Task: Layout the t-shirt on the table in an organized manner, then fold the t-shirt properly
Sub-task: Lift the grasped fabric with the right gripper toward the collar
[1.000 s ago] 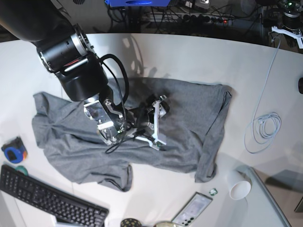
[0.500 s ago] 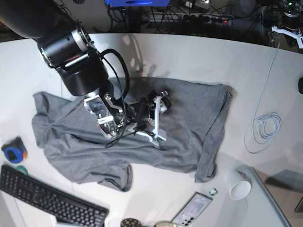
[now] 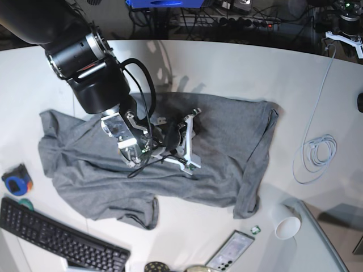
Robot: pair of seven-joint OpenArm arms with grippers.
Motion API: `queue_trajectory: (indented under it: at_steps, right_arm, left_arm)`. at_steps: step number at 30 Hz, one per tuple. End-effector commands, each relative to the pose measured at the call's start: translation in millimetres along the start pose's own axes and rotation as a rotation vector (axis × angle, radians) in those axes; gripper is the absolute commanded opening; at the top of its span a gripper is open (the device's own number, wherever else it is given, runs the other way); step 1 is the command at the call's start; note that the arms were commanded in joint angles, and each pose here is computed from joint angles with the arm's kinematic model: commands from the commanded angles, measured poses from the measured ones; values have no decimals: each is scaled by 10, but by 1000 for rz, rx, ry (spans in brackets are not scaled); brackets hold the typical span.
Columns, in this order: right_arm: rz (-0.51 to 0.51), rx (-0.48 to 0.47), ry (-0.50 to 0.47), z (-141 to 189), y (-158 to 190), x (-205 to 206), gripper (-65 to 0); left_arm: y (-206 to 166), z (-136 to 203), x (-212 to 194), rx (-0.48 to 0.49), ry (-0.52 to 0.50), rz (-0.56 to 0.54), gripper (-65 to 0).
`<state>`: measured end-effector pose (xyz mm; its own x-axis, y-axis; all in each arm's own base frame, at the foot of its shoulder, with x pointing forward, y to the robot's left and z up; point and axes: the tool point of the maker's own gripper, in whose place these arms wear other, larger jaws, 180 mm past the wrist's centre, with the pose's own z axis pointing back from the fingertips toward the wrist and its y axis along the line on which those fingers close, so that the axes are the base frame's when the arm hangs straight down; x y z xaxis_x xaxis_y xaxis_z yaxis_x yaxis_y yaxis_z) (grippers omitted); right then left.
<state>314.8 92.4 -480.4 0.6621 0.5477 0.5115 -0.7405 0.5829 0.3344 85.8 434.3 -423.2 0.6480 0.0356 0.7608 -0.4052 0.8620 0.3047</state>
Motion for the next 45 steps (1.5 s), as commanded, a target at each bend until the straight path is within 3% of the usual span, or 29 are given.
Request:
queue_trajectory:
  at_steps: [1, 5, 8, 19, 25, 30, 45]
  right_arm:
    - [21, -3, -55, 62, -10, 253, -572]
    - [22, -3, -57, 64, -10, 258, -591]
    - [23, -4, -58, 66, -10, 263, -650]
    - [133, -49, -30, 329, 39, 533, -642]
    - [188, -59, 60, 449, 228, 359, -642]
    - [311, -35, 76, 598, 492, 270, -642]
    - [272, -21, 190, 605, 628, -409, -642]
  left_arm:
    - [108, 7, 132, 20, -43, -17, -650]
    - [99, 2, 136, 20, -44, -16, -650]
    - [99, 2, 135, 20, -44, -17, -650]
    - [106, -5, 150, 20, -46, -19, -650]
    - [104, -8, 157, 20, -48, -17, -650]
    - [-67, -63, 184, -32, -48, -44, -650]
    - [-118, -82, 226, -46, -58, -46, -650]
